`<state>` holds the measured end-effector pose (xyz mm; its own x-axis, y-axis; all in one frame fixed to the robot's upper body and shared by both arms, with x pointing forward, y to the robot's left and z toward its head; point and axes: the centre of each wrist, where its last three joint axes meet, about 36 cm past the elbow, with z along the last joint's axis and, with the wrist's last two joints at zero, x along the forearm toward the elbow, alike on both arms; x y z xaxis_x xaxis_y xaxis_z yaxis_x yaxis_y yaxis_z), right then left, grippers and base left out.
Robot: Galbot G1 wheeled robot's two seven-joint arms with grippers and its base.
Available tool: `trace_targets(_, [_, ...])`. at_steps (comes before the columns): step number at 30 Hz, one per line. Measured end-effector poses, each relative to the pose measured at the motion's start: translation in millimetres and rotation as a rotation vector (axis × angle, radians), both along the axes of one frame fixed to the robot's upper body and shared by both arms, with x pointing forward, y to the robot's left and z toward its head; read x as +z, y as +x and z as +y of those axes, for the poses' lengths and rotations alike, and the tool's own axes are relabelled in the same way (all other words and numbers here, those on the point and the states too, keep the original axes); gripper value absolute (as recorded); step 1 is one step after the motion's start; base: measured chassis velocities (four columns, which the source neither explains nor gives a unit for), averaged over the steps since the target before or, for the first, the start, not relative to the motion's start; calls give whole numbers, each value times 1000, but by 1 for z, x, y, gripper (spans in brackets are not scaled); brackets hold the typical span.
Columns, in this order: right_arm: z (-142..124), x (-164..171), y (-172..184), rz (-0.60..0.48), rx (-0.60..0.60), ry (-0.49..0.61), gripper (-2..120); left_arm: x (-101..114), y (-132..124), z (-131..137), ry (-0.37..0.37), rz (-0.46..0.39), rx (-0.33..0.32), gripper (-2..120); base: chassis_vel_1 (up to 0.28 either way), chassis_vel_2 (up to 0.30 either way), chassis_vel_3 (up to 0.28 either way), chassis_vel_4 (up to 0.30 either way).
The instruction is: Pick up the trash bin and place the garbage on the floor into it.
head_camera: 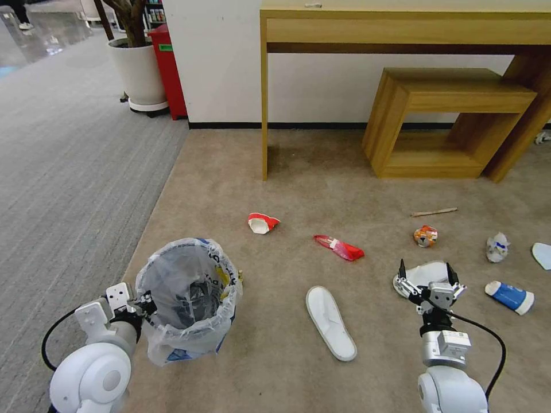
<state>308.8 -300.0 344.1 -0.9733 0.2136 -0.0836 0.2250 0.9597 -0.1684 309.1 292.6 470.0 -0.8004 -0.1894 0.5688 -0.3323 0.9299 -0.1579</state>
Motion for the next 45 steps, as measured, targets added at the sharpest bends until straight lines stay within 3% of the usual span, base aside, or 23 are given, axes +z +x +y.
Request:
trace_targets(13, [-1,-2,-2,-21,-10,15,100,6,-8,27,59,2,83,0,-49,41,46,-41])
trace_targets(24, [-6,-5,-4,-25,-27,12,100,-4,-16,34,84,19,98,0,0,0,0,0])
trace_targets(45, [-2,-14,-8,0,12,26,100,1,-29,45,113,11,133,0,0,0,0,0])
